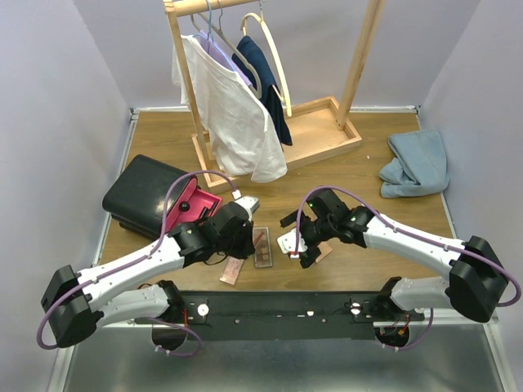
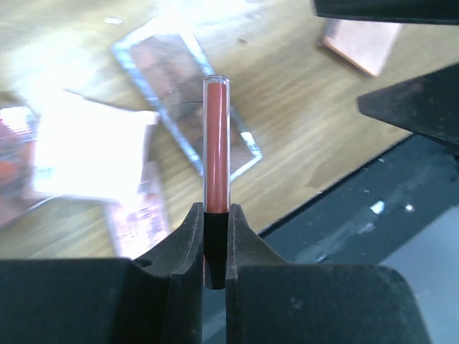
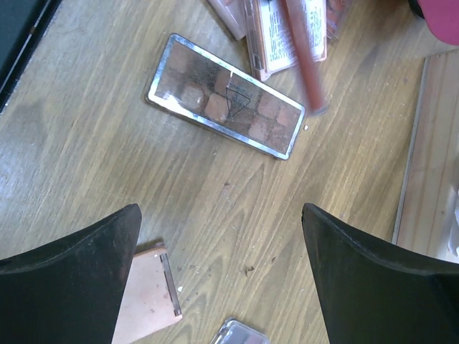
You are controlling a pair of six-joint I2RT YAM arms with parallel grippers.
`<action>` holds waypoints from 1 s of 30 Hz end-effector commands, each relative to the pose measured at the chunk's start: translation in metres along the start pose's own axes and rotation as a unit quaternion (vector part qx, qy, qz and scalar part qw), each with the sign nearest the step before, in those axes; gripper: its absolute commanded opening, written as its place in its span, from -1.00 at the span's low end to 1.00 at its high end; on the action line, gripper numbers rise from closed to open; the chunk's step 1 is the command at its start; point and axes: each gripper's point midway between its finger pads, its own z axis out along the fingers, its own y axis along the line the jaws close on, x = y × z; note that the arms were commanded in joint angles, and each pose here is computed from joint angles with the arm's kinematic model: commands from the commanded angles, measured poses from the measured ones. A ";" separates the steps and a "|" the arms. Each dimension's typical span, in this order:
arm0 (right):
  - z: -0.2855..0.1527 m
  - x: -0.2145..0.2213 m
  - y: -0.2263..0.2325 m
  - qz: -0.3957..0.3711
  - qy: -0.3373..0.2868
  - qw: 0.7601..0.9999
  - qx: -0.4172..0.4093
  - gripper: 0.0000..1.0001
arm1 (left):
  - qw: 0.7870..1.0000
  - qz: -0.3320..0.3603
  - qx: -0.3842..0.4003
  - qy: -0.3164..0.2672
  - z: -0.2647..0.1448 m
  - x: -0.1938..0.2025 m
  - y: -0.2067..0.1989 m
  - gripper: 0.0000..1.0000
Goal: Organize the makeup
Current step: Pick up the makeup from the corner of the board, then place the makeup in the drawer.
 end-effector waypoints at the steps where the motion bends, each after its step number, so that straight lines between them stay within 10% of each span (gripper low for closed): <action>1: -0.001 0.008 0.000 0.008 0.013 1.000 0.015 0.99 | 0.996 0.016 -0.080 -0.044 -0.028 -0.023 0.032 -1.00; 30: 0.004 0.014 0.004 0.014 0.018 1.000 0.009 0.99 | 0.951 -0.078 -0.230 -0.193 -0.092 -0.074 0.114 -1.00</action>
